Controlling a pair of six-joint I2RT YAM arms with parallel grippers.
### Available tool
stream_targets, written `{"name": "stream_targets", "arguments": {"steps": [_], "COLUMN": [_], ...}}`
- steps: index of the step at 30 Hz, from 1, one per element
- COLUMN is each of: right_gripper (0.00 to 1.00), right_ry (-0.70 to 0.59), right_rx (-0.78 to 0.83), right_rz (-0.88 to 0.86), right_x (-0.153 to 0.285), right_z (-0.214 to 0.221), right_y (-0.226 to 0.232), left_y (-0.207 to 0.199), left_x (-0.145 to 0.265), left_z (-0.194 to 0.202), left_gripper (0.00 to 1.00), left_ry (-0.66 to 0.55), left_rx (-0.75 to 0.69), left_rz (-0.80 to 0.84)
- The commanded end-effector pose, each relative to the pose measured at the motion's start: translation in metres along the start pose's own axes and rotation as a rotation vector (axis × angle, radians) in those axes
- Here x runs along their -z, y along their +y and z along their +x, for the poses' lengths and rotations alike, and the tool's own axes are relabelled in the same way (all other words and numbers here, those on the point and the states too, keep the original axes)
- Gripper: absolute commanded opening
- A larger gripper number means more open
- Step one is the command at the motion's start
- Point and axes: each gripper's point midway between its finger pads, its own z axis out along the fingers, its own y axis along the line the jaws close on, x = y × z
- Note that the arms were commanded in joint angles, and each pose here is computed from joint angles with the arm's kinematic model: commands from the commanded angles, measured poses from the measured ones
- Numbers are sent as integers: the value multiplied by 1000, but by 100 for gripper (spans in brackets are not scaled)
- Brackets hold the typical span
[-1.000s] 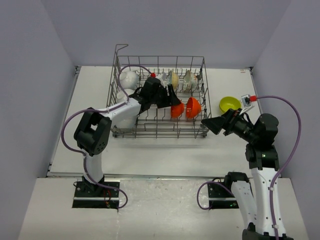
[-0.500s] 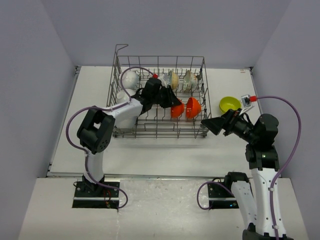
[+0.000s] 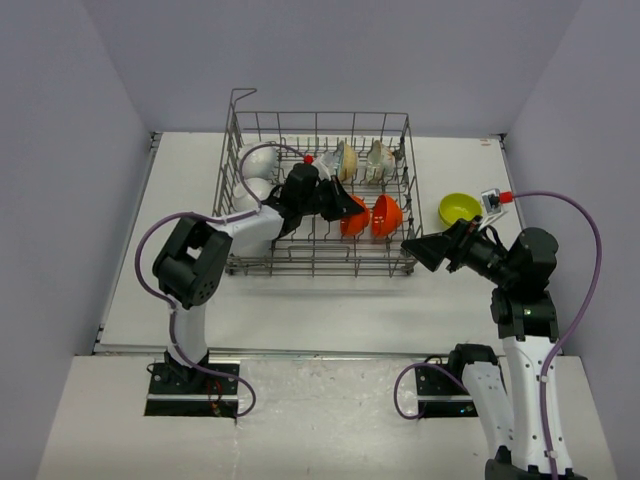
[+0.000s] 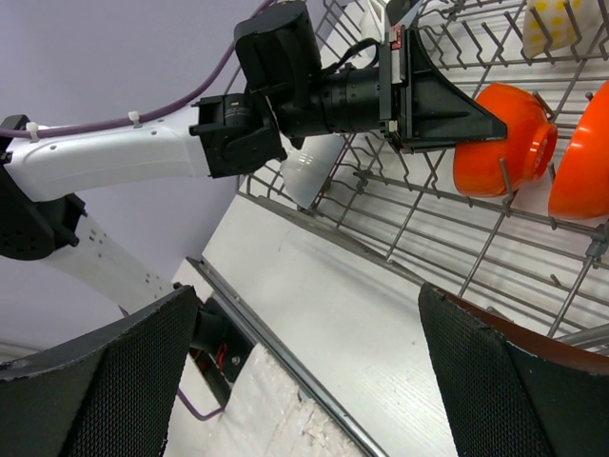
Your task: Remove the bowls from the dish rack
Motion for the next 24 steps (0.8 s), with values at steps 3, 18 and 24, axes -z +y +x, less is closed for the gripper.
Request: {"name": "stream_targets", "arguments": {"steps": [3,18,24], "right_gripper": [98,98,98], "right_ry": [2,-1,-4], "right_rx": [30,35,43], "right_rz": [-52,-43,-41], "right_x": [0,0,1], "right_z": [-4,-6,-6], "right_y": [12,11,11], "left_y": [-60,-115,-135], "left_x": [31,72,84], "left_z": [-43,-62,-66], "left_gripper": [0,0,0], "left_ry": [-151,-235,-244], "left_rx": [-73,-38,-13], "left_rz": [170,498,653]}}
